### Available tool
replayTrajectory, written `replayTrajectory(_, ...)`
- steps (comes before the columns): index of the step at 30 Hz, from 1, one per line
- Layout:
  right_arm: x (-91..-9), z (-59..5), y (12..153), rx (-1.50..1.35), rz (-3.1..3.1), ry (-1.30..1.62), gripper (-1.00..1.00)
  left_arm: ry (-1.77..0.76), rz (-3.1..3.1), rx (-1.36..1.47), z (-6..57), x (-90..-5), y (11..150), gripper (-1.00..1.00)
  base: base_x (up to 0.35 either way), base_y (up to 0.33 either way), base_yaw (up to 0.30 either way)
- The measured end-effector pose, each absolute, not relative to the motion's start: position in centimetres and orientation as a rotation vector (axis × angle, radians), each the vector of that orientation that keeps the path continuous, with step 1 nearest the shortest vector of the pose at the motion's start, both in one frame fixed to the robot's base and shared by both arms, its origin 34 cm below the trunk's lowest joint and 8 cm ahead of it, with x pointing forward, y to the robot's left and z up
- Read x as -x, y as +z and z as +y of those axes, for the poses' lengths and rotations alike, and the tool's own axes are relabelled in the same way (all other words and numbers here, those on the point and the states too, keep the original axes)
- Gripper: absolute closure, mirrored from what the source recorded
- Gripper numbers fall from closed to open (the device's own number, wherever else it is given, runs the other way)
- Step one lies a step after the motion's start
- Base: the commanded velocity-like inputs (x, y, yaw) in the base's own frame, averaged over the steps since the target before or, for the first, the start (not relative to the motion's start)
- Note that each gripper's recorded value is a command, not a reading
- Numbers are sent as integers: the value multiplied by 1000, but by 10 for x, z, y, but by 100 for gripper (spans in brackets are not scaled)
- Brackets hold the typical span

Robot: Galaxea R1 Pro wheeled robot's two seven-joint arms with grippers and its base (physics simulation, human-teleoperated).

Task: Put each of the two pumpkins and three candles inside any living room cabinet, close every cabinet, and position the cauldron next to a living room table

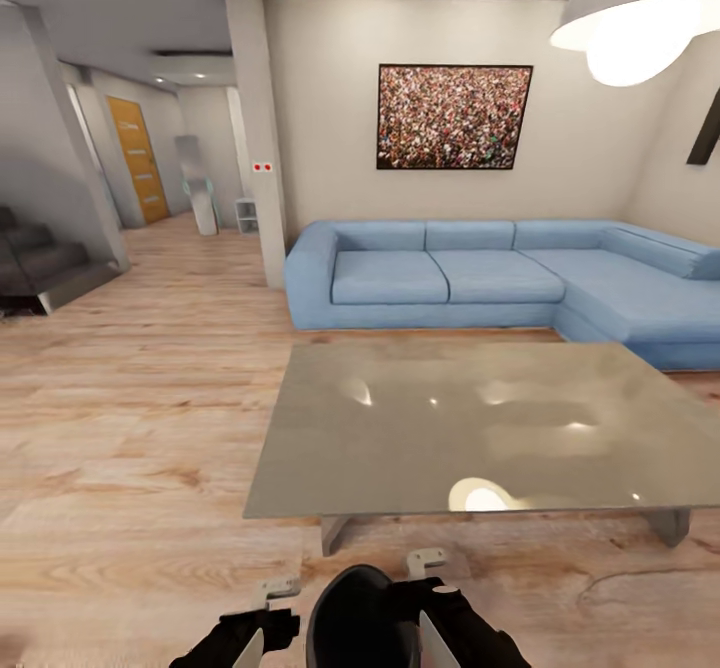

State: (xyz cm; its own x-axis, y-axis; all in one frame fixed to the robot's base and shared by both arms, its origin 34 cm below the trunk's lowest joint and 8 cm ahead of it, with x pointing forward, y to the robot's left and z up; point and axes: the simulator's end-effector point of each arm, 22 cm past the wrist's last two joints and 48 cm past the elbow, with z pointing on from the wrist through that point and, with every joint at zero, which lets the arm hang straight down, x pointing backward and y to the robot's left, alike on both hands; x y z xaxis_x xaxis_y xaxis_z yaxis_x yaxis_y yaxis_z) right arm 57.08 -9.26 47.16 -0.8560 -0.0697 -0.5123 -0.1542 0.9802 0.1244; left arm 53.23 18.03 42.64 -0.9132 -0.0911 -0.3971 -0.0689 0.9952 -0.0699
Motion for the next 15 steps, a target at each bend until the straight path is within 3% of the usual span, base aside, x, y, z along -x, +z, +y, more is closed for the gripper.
replayTrajectory(15, -574, -93, 501, 159, 2598, 217, -100, -76, 2727, 114, 180, -536, 456, -100, 0, 0, 292)
